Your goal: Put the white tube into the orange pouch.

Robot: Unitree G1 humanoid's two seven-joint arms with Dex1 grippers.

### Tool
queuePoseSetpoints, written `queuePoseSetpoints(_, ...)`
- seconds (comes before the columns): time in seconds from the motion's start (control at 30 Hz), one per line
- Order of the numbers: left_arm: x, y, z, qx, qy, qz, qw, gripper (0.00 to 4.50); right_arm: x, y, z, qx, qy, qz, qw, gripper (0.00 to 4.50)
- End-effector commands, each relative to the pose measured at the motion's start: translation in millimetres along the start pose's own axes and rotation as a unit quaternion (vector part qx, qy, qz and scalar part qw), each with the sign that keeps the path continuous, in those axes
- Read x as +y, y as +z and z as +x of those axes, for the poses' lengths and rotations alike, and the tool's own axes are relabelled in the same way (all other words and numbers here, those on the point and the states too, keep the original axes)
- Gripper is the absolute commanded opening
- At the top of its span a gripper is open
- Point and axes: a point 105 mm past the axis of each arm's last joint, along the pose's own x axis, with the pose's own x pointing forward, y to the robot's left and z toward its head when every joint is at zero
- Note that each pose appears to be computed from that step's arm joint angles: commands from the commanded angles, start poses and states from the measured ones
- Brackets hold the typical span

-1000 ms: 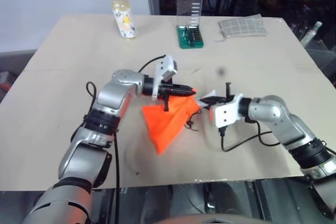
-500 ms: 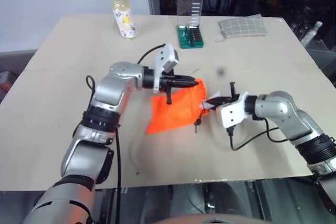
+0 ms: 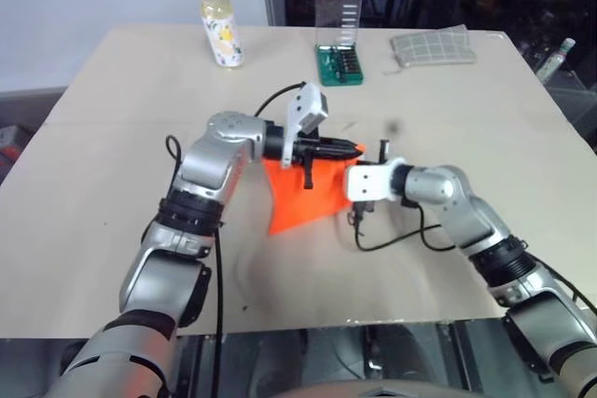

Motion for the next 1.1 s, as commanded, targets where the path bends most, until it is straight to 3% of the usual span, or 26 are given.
queuePoseSetpoints(0.03, 2, 8, 4, -0.005, 0.001, 0.025, 1.0, 0.0, -6, 20, 10, -0.029, 0.004, 0.0, 1.0, 0.02)
queuePoseSetpoints(0.2, 6, -3, 2, 0.011, 0.017, 0.022, 1.0, 0.0, -3, 38, 18, -0.061, 0.029, 0.065, 0.996, 0.02)
queuePoseSetpoints(0.3, 11, -6, -3, 0.012, 0.037, 0.018, 0.999, 0.0, -2, 53, 9, -0.096, 0.045, 0.117, 0.987, 1.23)
queuePoseSetpoints(0.4, 11, 4, -10, -0.023, 0.047, 0.029, 0.998, 0.0, -5, 51, -7, -0.092, 0.029, 0.155, 0.983, 2.71)
queuePoseSetpoints(0.43, 9, 15, -14, -0.073, 0.041, 0.02, 0.996, 0.0, -11, 46, -16, -0.086, 0.012, 0.179, 0.98, 2.71)
queuePoseSetpoints(0.57, 8, 40, -28, -0.149, 0.049, 0.013, 0.988, 0.0, -33, 32, -57, -0.072, -0.059, 0.283, 0.955, 2.71)
queuePoseSetpoints(0.73, 17, 63, -30, -0.194, 0.059, 0.0, 0.979, 0.0, -44, 27, -92, -0.07, -0.095, 0.34, 0.933, 2.71)
queuePoseSetpoints(0.87, 17, 63, -20, -0.195, 0.054, 0.005, 0.979, 0.0, -49, 11, -90, -0.002, -0.139, 0.272, 0.952, 2.71)
queuePoseSetpoints(1.1, 6, 63, 5, -0.19, 0.033, 0.017, 0.981, 0.0, -58, 11, -77, -0.02, -0.165, 0.271, 0.948, 2.71)
